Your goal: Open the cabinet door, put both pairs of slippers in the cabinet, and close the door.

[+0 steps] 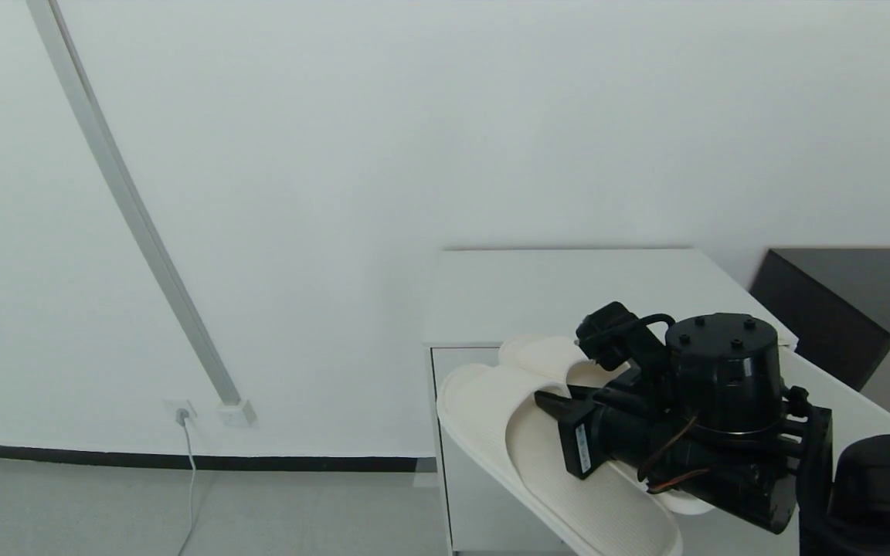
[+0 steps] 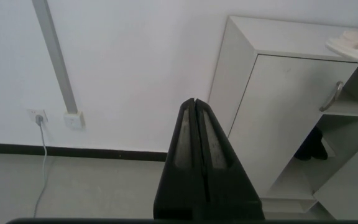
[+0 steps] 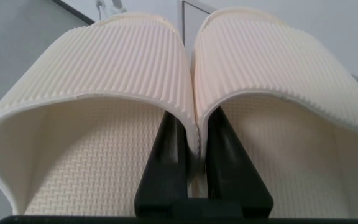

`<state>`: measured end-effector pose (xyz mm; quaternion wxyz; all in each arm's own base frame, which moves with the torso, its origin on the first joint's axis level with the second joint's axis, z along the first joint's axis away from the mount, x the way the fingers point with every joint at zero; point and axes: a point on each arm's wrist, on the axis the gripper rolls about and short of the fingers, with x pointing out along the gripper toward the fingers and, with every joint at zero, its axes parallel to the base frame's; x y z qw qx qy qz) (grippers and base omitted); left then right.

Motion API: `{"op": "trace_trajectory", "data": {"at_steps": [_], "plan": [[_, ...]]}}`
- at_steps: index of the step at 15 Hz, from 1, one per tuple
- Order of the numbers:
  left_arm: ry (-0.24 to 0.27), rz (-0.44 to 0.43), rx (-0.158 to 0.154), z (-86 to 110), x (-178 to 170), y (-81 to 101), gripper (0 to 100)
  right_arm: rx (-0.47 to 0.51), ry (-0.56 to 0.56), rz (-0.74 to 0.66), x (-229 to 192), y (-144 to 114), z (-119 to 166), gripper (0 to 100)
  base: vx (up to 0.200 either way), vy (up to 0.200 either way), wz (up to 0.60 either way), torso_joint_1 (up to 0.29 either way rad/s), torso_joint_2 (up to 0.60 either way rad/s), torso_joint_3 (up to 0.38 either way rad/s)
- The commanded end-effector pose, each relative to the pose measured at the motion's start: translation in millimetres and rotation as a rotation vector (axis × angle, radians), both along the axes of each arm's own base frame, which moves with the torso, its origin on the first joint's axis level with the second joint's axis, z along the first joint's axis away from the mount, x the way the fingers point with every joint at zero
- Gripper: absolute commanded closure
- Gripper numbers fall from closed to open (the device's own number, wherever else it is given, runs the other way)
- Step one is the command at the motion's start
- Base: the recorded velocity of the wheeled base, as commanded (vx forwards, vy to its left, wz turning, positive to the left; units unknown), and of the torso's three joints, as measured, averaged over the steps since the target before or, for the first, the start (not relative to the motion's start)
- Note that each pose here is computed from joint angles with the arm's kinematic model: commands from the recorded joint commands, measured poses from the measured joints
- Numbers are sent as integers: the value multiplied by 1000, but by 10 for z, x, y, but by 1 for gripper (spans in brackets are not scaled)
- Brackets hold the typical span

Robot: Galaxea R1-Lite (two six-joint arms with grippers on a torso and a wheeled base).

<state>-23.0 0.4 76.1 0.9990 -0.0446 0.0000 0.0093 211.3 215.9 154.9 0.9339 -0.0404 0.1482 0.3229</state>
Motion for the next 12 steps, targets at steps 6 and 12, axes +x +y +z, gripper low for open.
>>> {"op": "trace_trajectory", "data": {"at_steps": [6,12], "plan": [[1,0,2,0,1,-1,100,-11,6,-4,1,-2,-39,100,0,0,0,0,0,0],[1,1,2,0,1,0,100,-6,-4,-22,6,-3,-28,100,0,-200,0,2,2,3]]}}
